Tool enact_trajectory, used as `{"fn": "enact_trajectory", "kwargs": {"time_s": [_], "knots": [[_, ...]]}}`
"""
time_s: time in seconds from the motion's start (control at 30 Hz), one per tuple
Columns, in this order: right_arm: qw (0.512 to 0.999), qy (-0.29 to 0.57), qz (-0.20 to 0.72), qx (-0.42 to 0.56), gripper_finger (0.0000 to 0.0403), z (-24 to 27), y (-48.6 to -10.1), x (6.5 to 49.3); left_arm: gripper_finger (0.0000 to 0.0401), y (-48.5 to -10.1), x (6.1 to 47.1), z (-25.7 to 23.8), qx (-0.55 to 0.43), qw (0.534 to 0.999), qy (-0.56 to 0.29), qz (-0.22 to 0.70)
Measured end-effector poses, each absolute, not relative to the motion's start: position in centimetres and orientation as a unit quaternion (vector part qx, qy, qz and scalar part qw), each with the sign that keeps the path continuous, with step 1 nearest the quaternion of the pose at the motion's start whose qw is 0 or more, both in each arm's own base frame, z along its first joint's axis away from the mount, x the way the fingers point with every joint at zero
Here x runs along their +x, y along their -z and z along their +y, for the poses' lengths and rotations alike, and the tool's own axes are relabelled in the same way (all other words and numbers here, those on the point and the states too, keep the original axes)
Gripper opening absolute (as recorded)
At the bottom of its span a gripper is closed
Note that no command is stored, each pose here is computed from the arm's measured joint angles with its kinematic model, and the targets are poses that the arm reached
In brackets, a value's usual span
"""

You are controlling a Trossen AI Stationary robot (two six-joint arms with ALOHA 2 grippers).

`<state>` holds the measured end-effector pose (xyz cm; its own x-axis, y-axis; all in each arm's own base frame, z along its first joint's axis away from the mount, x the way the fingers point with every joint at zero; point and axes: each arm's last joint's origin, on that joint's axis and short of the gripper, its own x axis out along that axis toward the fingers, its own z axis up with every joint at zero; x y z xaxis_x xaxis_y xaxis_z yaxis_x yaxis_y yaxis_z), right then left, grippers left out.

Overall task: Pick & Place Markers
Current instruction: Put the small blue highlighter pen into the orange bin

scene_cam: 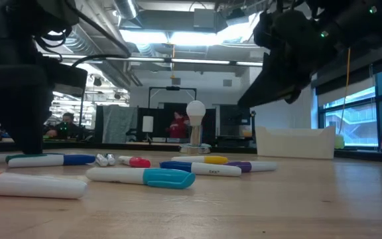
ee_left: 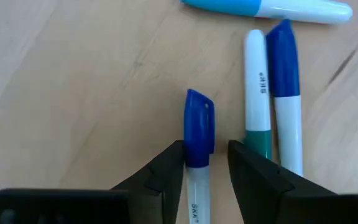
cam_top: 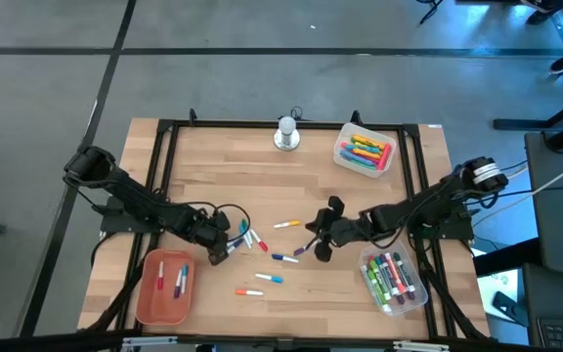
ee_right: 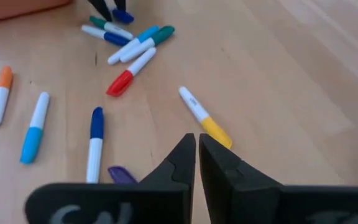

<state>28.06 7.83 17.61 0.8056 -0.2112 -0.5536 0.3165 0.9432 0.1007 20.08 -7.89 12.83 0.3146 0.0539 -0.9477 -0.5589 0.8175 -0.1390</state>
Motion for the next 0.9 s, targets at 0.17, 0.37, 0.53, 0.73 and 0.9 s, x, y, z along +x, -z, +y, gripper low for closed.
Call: {"fn": "enact_trajectory", "kwargs": {"time_s": [0.17,0.37,0.53,0.73,0.9], "knots": [[0.944,0.140,0.284,0.095,0.0023,7.9,-17.3,28.1,0.0094,-12.3,19.5,-7.7,-0.223,0.771,-0.210,0.559],[0.944,0.140,0.283,0.094,0.0023,7.9,-17.3,28.1,0.0036,-12.6,19.6,-7.7,-0.212,0.770,-0.207,0.566],[0.945,0.140,0.283,0.091,0.0023,7.9,-17.3,28.1,0.0034,-14.5,20.0,-7.9,-0.191,0.767,-0.185,0.584],[0.945,0.141,0.282,0.091,0.0023,7.9,-17.3,28.1,0.0047,-19.3,20.3,-9.8,-0.197,0.735,-0.145,0.632],[0.945,0.142,0.282,0.090,0.0023,7.9,-17.3,28.1,0.0040,-22.8,20.1,-12.6,-0.216,0.730,-0.095,0.641]]}}
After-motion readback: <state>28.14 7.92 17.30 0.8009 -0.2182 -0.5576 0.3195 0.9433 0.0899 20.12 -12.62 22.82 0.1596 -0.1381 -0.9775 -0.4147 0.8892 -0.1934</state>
